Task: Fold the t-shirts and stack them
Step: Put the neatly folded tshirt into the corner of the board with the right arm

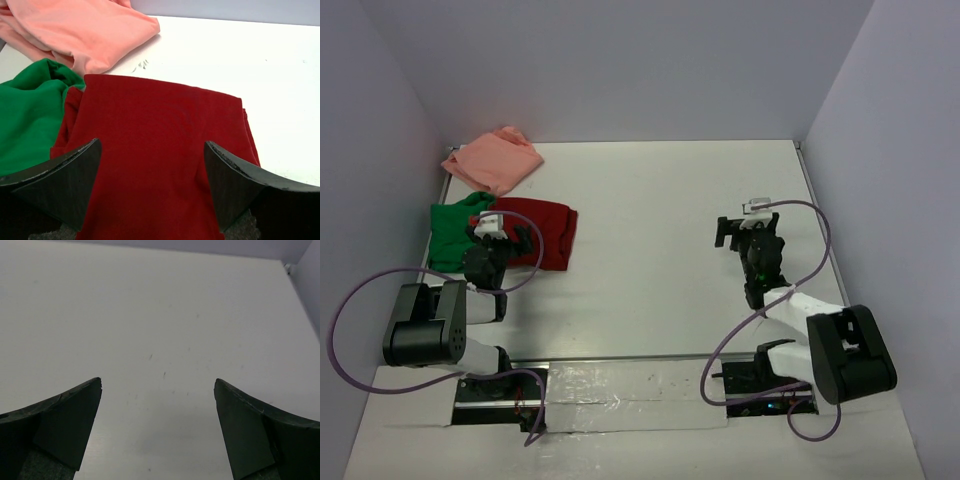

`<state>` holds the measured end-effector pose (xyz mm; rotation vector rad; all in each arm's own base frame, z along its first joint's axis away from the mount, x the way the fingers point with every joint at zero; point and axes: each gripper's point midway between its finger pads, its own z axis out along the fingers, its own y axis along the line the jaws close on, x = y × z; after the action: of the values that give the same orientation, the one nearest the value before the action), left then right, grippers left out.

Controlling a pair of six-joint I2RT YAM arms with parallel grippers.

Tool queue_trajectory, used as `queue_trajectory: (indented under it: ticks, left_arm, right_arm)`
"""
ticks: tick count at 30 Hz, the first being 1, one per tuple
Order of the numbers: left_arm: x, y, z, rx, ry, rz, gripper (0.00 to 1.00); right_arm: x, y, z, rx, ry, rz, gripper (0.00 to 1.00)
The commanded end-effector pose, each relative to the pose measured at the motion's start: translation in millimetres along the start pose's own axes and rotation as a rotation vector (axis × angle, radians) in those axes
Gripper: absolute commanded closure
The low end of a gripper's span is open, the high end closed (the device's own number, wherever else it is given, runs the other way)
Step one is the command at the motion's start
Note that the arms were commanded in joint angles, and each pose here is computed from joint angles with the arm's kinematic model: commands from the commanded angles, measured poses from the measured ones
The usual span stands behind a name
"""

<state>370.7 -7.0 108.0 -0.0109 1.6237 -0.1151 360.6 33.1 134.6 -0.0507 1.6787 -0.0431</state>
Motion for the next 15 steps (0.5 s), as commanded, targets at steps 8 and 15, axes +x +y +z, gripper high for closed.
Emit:
queue_trajectory:
  ticks: [8, 15]
  left_arm:
    - [-23, 2, 3, -0.021, -0.092, 0.007, 0.03]
    - [-22, 9, 7, -0.074, -0.08, -0.011, 0.01]
  right_arm:
    - [-7, -43, 18, 0.184, -0.051, 0.189, 0.04]
    - [-7, -43, 16, 0.187, -0.069, 0.19, 0.0]
